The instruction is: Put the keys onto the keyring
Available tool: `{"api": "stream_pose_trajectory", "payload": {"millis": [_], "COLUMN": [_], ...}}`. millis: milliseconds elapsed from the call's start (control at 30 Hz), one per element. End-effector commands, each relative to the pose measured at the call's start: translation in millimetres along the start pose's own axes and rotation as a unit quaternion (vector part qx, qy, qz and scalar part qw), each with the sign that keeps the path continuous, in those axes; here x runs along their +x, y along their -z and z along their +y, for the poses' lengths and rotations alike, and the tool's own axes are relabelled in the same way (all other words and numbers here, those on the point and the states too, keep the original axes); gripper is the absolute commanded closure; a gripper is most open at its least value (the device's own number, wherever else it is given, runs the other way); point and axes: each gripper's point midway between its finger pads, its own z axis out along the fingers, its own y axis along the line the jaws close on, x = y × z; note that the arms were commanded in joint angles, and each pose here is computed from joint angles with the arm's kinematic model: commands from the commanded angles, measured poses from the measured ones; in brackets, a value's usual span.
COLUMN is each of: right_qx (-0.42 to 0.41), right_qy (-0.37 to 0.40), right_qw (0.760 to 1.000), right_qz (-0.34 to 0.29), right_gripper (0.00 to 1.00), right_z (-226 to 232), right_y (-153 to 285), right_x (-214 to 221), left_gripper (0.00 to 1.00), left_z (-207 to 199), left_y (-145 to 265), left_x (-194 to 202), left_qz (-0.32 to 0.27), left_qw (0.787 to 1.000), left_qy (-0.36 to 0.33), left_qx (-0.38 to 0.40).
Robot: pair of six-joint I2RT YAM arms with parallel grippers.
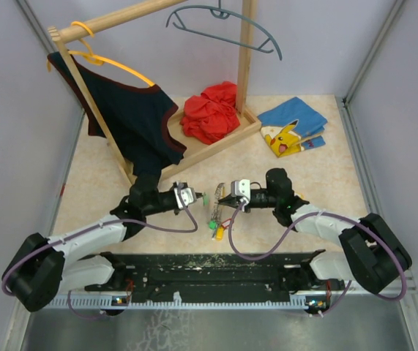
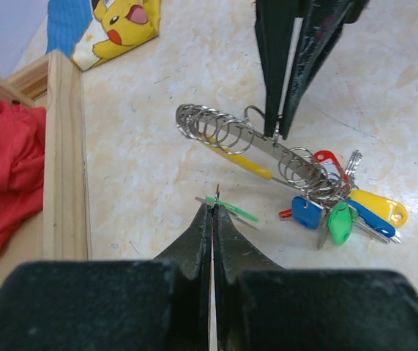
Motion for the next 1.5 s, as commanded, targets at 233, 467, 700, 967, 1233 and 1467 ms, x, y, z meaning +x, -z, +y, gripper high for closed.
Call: {"api": "stream_pose_trajectory", "payload": {"millis": [233, 467, 700, 967, 1233, 1467], "right_qx": [0.026, 0.032, 0.035, 0.034, 0.034, 0.035], "right_qy": [0.050, 0.043, 0.042, 0.035, 0.032, 0.031], "right_qw": [0.998, 0.998, 0.998, 0.999, 0.999, 0.999], "right_qz": [-0.017, -0.010, -0.011, -0.008, -0.006, -0.003], "right_gripper": [1.00, 1.00, 1.00, 1.00, 1.00, 1.00], "right_z": [-20.9, -21.4, -22.3, -21.3, -20.5, -21.4], "right_y": [2.5, 3.9, 4.1, 3.8, 3.2, 3.7], "right_x": [-20.7, -18.5, -19.3, -16.5, -13.9, -12.4], "left_gripper": [1.00, 1.00, 1.00, 1.00, 1.00, 1.00], "left_z": [-2.9, -13.1, -48.5, -50.8, -29.9, -12.7], "left_y": [0.5, 9.2, 42.0, 46.8, 15.8, -2.8], "left_x": [0.0, 23.5, 35.0, 70.5, 104.6, 125.9], "left_qz": [0.025, 0.132, 0.270, 0.417, 0.466, 0.471], "left_qw": [0.999, 0.963, 0.864, 0.801, 0.787, 0.782], "left_qy": [0.027, 0.224, 0.412, 0.412, 0.388, 0.388], "left_qx": [-0.006, -0.077, -0.099, -0.121, -0.118, -0.129]}}
